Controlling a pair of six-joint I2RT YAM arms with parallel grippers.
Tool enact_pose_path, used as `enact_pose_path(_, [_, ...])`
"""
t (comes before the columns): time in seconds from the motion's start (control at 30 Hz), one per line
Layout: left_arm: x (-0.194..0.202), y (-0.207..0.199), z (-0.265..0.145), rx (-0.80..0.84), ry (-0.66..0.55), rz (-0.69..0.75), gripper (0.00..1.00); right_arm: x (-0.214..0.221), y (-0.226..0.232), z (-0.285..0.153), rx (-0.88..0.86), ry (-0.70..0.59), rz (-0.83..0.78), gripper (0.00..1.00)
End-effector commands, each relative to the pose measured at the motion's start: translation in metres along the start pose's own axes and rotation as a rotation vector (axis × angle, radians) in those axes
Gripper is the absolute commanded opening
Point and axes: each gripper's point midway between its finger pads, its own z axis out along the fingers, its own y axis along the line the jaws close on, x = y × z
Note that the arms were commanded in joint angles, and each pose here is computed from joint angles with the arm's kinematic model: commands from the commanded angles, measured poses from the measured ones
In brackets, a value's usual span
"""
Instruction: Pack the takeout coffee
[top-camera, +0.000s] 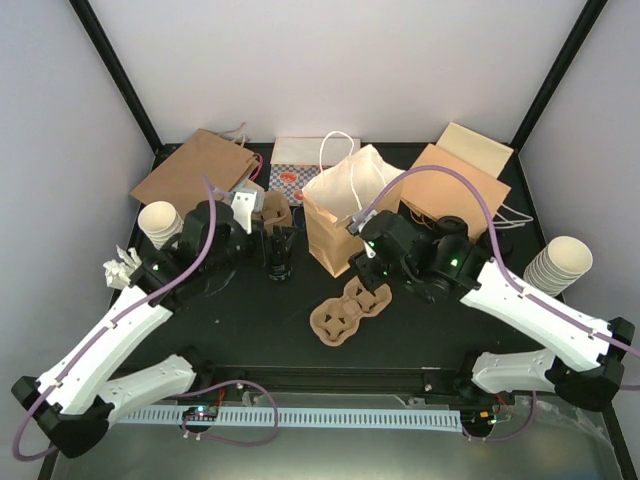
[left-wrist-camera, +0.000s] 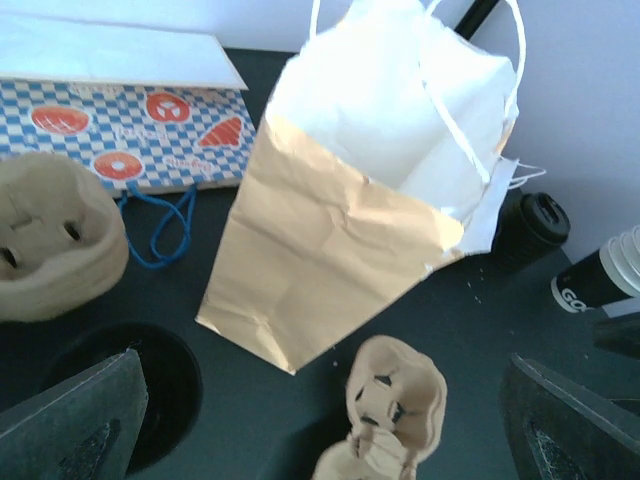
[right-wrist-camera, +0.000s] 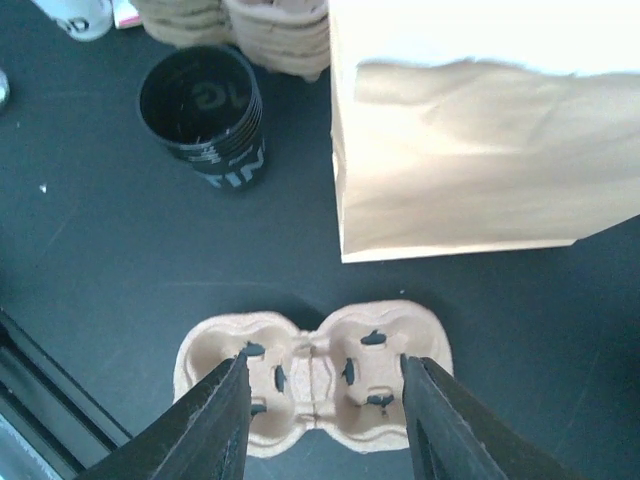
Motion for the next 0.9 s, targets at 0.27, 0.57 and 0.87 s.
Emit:
enact_pose_path(0.27, [-0.049, -0.006, 0.002, -0.014, -0.025, 0.102, 0.99, -0.010, -0.019, -0.017, 0.039, 0.006, -0.009, 0.50])
enact_pose_path(0.57, [-0.040, 0.000, -0.002, -0.021, -0.031, 0.102, 0.99, 0.060, -0.004, 0.061, -0.031, 0.173, 0.001, 0.64])
enact_pose_path(0.87, [-0.038, 0.000, -0.004, -0.017, -0.030, 0.114, 0.99, 0.099, 0.002, 0.115, -0.004, 0.272, -0.020, 0.69])
